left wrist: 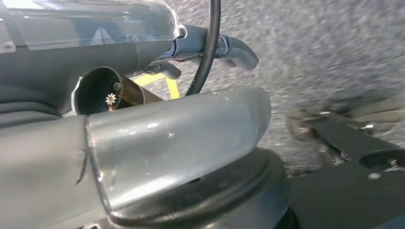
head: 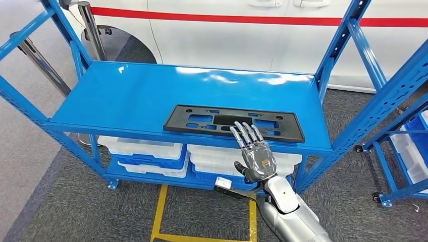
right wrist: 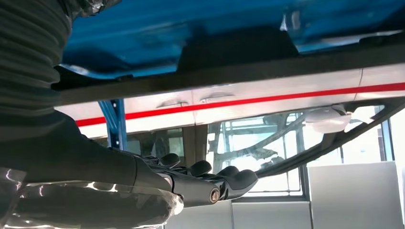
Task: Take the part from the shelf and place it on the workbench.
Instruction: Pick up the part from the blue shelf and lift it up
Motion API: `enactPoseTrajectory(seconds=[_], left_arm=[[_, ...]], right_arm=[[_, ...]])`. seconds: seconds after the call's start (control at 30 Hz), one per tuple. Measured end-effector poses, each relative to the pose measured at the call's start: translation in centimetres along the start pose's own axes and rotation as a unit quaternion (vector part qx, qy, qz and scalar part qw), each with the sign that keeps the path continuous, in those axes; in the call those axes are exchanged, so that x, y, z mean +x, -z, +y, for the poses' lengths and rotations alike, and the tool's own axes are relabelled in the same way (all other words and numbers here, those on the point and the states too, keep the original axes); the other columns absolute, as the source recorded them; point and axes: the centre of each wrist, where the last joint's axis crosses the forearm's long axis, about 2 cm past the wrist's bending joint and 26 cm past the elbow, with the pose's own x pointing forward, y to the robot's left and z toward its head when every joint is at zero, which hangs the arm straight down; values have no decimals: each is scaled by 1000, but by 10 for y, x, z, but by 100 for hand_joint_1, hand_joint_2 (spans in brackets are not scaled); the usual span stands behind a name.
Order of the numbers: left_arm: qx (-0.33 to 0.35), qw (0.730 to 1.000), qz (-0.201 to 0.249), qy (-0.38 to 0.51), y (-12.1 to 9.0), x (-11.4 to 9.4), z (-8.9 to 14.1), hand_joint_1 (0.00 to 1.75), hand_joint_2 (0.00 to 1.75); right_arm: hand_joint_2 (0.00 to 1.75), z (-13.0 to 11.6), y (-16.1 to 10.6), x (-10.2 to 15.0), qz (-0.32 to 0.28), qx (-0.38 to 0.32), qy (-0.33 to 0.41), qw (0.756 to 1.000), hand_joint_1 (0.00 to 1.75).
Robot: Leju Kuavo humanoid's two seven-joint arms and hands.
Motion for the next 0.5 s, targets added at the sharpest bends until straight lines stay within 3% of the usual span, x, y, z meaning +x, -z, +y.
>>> enactPoseTrajectory(seconds=[0.5], left_arm=[[-8, 1000, -13, -2, 0, 2, -1, 0, 0]], right_arm=[[175, 0, -4, 6, -16, 6, 10, 1000, 0]])
